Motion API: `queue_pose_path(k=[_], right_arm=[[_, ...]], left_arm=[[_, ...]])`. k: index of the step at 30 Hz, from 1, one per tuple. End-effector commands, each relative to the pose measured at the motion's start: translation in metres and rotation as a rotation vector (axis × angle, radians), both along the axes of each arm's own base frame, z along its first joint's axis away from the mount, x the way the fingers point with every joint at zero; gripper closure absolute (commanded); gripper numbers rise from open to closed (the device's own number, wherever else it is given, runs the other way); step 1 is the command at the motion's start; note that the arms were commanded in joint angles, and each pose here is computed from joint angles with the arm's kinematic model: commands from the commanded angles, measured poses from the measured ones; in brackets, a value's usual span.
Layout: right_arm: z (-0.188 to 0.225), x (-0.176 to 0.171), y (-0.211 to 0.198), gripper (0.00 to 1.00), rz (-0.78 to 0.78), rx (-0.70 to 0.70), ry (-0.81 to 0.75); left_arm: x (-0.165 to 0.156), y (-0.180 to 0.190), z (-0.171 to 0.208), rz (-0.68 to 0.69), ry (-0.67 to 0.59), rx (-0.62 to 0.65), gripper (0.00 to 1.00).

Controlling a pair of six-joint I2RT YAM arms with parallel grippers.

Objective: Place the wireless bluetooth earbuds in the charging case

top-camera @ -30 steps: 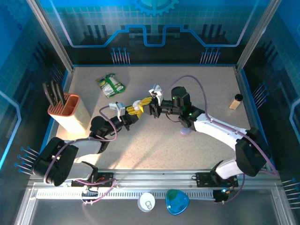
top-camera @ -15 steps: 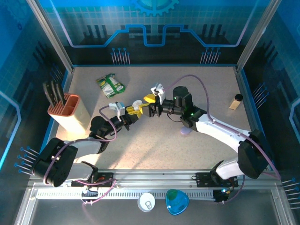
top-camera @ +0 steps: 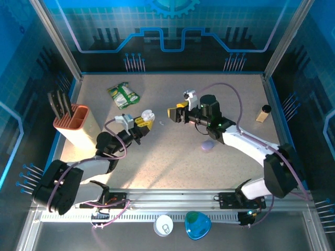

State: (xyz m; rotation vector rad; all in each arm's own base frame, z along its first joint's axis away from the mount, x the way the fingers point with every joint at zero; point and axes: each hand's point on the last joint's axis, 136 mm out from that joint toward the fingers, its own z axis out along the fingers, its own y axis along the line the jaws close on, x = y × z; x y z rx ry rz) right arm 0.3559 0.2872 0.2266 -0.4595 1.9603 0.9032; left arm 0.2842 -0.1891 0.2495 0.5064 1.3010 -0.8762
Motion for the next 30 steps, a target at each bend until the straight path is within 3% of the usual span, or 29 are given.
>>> queue_pose_path(k=[1, 9, 14, 30], right_arm=[[-0.051, 0.014, -0.009, 0.35, -0.078, -0.148, 0.184], [-0.137, 0.025, 0.014, 0.41, 0.003, -0.507, 0.432], [-0.168, 0.028, 0.026, 0.45, 0.028, -0.696, 0.521], [-0.215, 0.052, 0.059, 0.57, 0.104, -0.835, 0.565]], left_arm=[[-0.008, 0.006, 0.014, 0.019, -0.066, -0.002, 0.93], [-0.018, 0.003, 0.013, -0.016, -0.072, 0.022, 0.92], [-0.021, 0.000, 0.010, -0.037, -0.074, 0.037, 0.92], [-0.018, 0.002, -0.003, -0.006, -0.039, 0.058, 0.91]])
